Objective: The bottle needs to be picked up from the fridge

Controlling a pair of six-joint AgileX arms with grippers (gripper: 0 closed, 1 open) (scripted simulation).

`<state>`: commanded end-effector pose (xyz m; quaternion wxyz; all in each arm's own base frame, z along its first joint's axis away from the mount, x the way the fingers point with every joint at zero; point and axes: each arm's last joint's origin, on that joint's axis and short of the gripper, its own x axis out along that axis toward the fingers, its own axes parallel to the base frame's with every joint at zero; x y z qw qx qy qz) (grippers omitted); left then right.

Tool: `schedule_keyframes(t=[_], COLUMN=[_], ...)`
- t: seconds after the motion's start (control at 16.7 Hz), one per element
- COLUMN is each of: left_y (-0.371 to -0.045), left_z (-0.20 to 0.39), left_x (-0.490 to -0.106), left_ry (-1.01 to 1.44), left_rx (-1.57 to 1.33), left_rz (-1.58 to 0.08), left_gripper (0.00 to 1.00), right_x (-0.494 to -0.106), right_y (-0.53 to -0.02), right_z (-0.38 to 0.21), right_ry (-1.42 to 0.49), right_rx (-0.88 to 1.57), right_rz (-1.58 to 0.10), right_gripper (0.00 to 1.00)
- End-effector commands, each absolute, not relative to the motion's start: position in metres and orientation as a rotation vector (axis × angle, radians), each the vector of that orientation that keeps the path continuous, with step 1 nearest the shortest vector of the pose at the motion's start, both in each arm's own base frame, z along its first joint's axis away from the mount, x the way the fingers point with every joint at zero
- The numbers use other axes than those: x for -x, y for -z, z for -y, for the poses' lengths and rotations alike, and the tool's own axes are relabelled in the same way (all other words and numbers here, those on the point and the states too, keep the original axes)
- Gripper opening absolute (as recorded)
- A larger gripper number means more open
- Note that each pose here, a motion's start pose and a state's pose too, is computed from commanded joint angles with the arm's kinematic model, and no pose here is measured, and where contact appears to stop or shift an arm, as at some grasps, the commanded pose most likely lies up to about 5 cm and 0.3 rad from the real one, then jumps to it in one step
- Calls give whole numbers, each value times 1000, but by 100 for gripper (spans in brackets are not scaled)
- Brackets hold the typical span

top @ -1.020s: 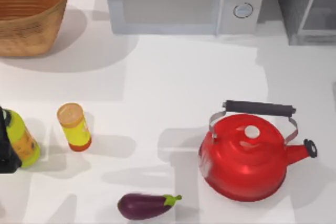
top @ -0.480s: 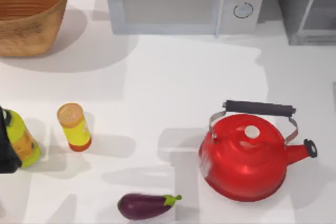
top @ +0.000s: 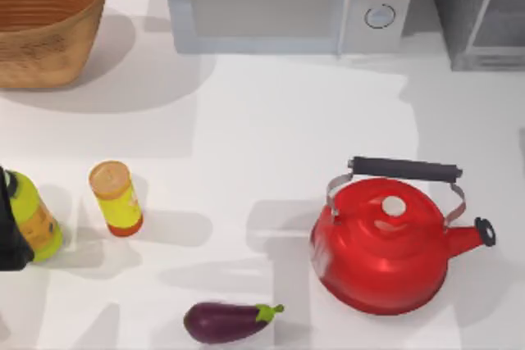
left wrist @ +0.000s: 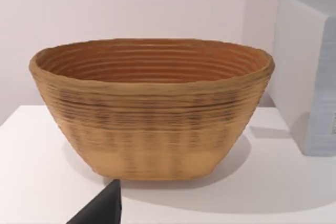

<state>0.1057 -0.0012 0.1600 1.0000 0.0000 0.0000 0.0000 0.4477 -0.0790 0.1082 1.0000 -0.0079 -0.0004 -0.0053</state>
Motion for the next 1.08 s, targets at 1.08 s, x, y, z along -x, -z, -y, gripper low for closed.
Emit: schedule_keyframes(t=[1.08], left_y=[-160], left_z=[1], left_x=[-106], left_ry=[0], left_rx=[0], left_rz=[0], left_gripper=[100], right_x=[-447], right_y=[-159], right_z=[80], right_ry=[13], right_rx=[15], right_rz=[2], right_gripper=[0])
